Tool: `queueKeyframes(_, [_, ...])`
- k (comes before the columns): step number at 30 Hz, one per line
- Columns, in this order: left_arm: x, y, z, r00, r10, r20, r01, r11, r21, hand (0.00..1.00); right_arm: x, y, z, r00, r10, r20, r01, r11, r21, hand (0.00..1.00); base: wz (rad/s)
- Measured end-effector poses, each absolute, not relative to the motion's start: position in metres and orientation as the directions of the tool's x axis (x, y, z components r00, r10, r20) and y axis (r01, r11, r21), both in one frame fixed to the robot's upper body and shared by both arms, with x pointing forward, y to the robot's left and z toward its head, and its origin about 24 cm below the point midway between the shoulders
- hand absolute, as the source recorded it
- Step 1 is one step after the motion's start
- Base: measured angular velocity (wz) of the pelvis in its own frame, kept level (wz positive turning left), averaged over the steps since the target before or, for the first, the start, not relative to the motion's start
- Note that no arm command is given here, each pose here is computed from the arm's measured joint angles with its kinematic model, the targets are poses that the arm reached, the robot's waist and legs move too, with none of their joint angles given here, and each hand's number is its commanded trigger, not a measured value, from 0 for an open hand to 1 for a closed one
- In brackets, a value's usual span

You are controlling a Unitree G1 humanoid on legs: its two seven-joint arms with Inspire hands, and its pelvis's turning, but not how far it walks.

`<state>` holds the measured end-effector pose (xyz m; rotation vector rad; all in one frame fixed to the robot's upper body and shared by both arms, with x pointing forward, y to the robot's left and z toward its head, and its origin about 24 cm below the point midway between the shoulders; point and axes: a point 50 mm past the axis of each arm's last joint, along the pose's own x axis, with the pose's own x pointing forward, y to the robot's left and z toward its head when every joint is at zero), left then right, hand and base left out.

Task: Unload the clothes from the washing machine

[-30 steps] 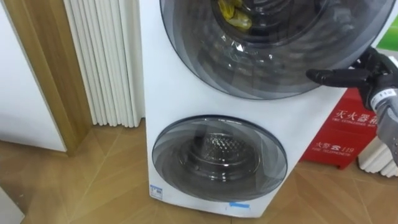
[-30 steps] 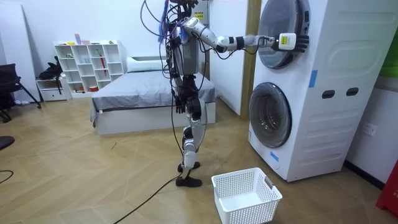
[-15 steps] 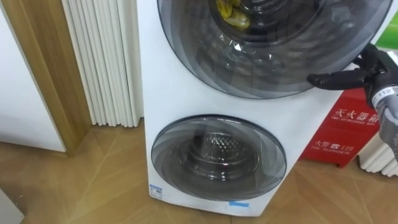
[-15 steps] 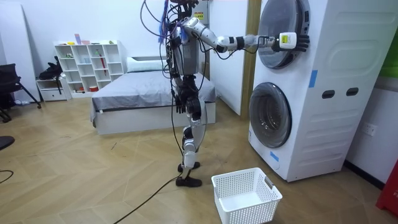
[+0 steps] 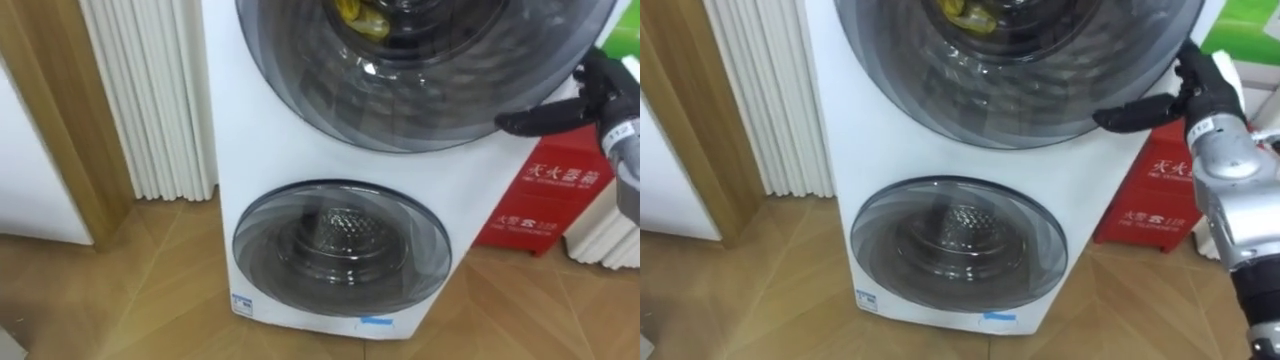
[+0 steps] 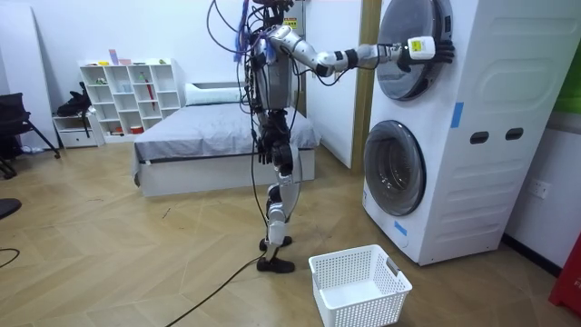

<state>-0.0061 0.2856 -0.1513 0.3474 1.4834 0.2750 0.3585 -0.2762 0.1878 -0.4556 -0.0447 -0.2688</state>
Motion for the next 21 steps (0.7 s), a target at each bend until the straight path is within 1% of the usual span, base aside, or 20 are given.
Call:
queueKeyframes(3, [-0.004, 0.286, -0.151, 0.078, 0.39, -0.918, 0.024, 0.919, 0.392, 0.0, 0.344, -0.267, 0.197, 0.961, -0.203, 0.188, 0.266, 0.866, -0.423, 0.0, -0.08])
queueKeyframes(6, [-0.002, 0.286, -0.151, 0.091, 0.393, -0.915, 0.021, 0.918, 0.396, 0.0, 0.327, -0.263, 0.192, 0.955, -0.19, 0.227, 0.273, 0.862, -0.427, 0.0, -0.01])
queueKeyframes(8, [-0.003, 0.286, -0.151, 0.089, 0.399, -0.913, 0.017, 0.916, 0.402, 0.0, 0.314, -0.253, 0.187, 0.948, -0.175, 0.265, 0.28, 0.857, -0.433, 0.0, -0.12])
queueKeyframes(11, [-0.006, 0.282, -0.153, 0.079, 0.4, -0.913, 0.051, 0.913, 0.404, 0.0, 0.308, -0.244, 0.18, 0.949, -0.152, 0.275, 0.257, 0.879, -0.401, 0.0, -0.07])
queueKeyframes(15, [-0.008, 0.273, -0.156, 0.072, 0.382, -0.921, 0.069, 0.92, 0.387, 0.0, 0.306, -0.24, 0.174, 0.951, -0.135, 0.277, 0.239, 0.893, -0.383, 0.0, 0.04])
queueKeyframes(21, [-0.011, 0.269, -0.158, 0.067, 0.384, -0.921, 0.065, 0.919, 0.388, 0.0, 0.283, -0.235, 0.148, 0.963, -0.079, 0.259, 0.173, 0.914, -0.366, 0.0, 0.0])
